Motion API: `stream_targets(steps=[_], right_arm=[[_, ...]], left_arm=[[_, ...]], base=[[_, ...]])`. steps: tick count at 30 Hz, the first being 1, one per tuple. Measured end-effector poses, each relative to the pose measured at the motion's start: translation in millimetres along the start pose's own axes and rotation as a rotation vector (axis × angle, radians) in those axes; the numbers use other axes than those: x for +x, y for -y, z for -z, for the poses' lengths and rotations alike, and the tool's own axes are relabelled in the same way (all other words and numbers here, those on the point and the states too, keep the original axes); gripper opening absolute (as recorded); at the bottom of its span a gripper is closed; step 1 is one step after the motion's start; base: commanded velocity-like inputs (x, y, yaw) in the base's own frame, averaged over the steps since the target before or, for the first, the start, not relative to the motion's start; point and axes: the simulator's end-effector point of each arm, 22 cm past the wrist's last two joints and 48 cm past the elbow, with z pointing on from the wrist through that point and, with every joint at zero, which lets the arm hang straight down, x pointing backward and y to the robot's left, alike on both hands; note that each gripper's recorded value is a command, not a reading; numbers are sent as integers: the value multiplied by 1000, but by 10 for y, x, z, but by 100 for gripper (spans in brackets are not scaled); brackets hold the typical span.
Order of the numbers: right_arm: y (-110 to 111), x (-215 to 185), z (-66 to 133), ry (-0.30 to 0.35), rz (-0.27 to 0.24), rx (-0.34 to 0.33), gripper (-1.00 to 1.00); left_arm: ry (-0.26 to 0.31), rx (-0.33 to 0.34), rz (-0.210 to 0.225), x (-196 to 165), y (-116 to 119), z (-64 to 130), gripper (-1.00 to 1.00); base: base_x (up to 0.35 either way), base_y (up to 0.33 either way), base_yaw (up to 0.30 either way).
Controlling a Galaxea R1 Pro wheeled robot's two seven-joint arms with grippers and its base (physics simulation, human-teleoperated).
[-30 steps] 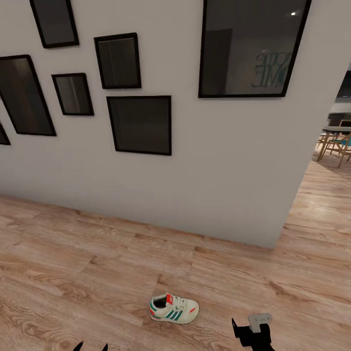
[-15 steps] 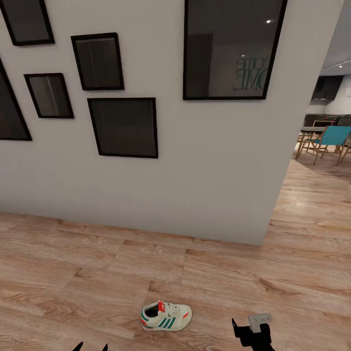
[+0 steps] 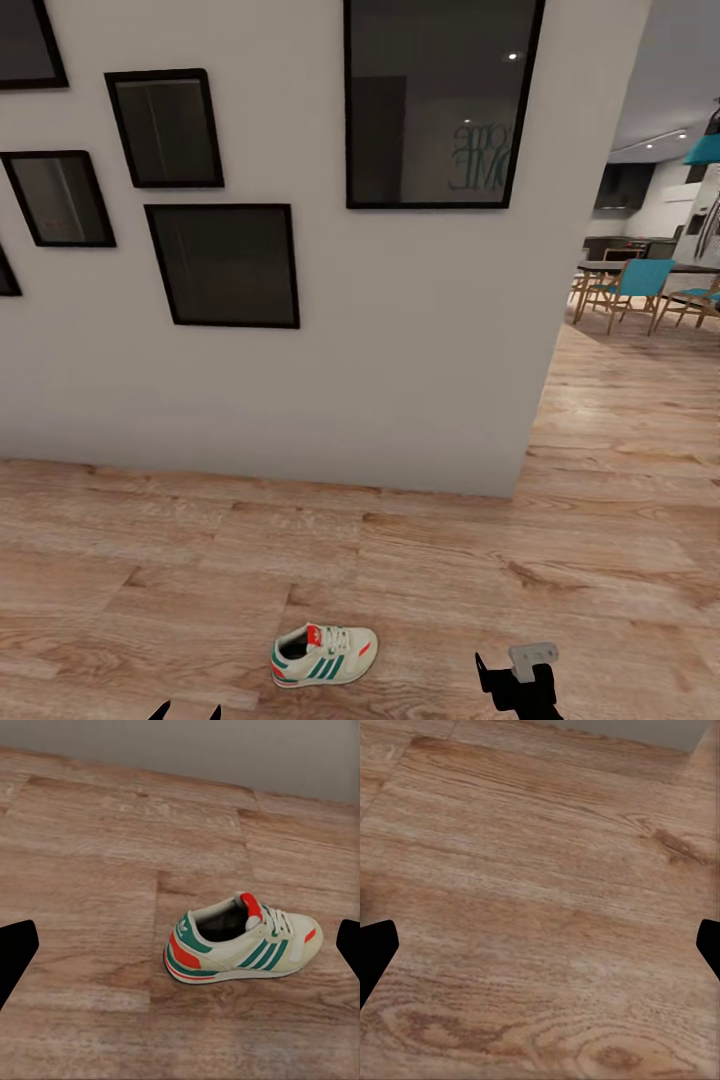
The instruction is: Pick up the two gym shoes and the two sandals from the corridor floor and place them onto the hallstand (shoe rack) in the corridor, making sure they are on the rack and not on the floor. Arrange them so the two gym shoes are next to each other and the two sandals are next to each other.
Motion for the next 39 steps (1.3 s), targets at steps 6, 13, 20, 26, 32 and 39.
stream_targets(steps=[6, 13, 20, 26, 32, 39], right_arm=[[-11, -8, -1, 2, -2, 0, 100], [-19, -16, -3, 3, -3, -1, 100], [-20, -17, -4, 4, -4, -1, 100], [-12, -16, -3, 3, -3, 0, 100], [-3, -18, -2, 4, -3, 1, 100], [4, -30, 1, 6, -2, 2, 100]], left_arm=[[0, 0, 0, -1, 0, 0, 100], [0, 0, 0, -1, 1, 0, 100], [0, 0, 0, 0, 0, 0, 100], [0, 0, 0, -1, -1, 0, 100], [1, 0, 0, -5, -1, -1, 100], [4, 0, 0, -19, 1, -3, 100]], base=[[0, 0, -12], [0, 0, -2], [0, 0, 0], [0, 53, -6], [0, 160, -126], [0, 169, -217]])
